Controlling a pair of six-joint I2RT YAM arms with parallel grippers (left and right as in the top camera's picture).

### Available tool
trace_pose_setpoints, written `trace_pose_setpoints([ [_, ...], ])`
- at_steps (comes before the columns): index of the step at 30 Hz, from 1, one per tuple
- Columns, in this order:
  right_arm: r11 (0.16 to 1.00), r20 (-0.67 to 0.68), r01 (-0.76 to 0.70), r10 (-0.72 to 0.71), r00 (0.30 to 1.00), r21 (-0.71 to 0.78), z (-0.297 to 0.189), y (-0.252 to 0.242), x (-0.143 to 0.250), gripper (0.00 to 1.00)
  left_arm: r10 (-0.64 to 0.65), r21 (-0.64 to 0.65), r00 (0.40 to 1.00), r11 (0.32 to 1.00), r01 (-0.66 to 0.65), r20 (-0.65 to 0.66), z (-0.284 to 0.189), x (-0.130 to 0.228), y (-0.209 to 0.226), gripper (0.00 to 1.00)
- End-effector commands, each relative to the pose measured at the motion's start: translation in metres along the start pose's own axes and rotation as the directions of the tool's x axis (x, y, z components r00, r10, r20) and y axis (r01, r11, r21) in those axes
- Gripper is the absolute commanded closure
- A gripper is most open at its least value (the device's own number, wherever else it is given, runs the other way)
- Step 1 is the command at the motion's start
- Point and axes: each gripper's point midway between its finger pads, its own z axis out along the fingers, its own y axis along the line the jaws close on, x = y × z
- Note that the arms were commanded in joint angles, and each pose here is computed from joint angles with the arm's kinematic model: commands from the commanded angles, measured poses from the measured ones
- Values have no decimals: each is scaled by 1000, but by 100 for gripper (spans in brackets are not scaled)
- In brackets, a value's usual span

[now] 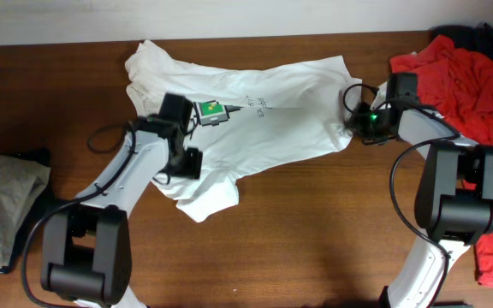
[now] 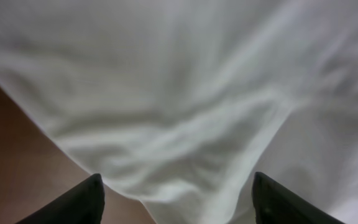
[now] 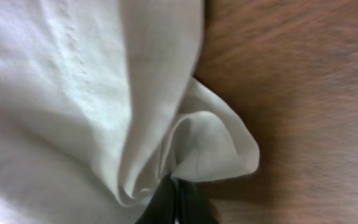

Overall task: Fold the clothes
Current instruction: 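Grasp the shirt's top corners with left and right grippers, then lift and fling the shirt forward, then lay it flat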

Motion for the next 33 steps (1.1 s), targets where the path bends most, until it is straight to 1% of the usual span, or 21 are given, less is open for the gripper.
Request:
trace_pose_setpoints([
  [1,995,-53,4,1,999,101,11,-33,18,96,-44,38,995,998,48,-89,17,37,-8,22],
  [4,995,-60,10,-4,998,102,11,-33,19,96,-78,34,993,996,81,-92,38,51,-9,21],
  [6,995,-67,27,-20,998,96,11,-33,20,96,-112,33,991,993,115,-80,47,55,-9,18],
  [8,995,-71,30,-23,997,97,11,-33,21,96,-147,21,987,989,149,-58,53,55,-7,13],
  [10,995,-70,30,-23,997,97,11,-33,21,96,-192,31,981,981,193,-19,56,46,-4,13],
  [11,995,-70,30,-24,997,97,11,-33,21,96,-210,38,978,977,210,0,56,41,-2,28],
  [12,995,-72,29,-22,997,97,11,-33,22,96,-221,52,975,974,220,12,56,37,-1,73],
  [13,995,-74,29,-22,997,98,11,-33,22,96,-223,55,975,973,222,18,56,35,-1,100],
  [16,995,-72,34,-27,997,97,11,-32,22,96,-228,68,971,972,223,71,56,22,-1,100],
  [18,994,-66,58,-52,996,93,7,-30,18,96,-230,54,967,973,225,106,50,11,3,100],
  [19,992,-57,73,-68,996,98,1,-27,13,96,-229,34,963,973,227,144,41,0,8,100],
  [20,989,-24,100,-98,995,111,-17,-18,-2,96,-227,7,947,973,231,227,20,-21,17,100],
  [21,985,-5,123,-123,992,117,-30,-11,-11,96,-208,6,932,976,216,299,-3,-41,20,100],
  [22,981,25,132,-136,990,139,-53,-2,-24,96,-190,18,912,980,198,364,-27,-58,21,100],
  [23,977,39,160,-166,985,139,-66,6,-30,96,-193,23,877,979,204,440,-57,-74,25,100],
  [25,968,80,192,-207,975,164,-105,22,-47,96,-193,26,810,976,215,555,-108,-94,34,100],
  [26,962,102,194,-216,971,192,-122,26,-55,96,-183,20,788,977,212,588,-124,-98,36,100],
  [28,944,137,242,-276,951,225,-165,43,-69,96,-156,0,734,978,208,661,-162,-106,44,100],
  [30,931,168,247,-298,940,269,-203,54,-80,96,-152,-35,683,967,253,715,-192,-109,58,100],
  [32,917,195,260,-327,925,302,-232,62,-88,96,-121,-61,664,968,244,738,-207,-113,62,100],
  [33,913,223,257,-336,915,317,-254,70,-92,96,-111,-63,647,969,240,755,-219,-118,62,100],
])
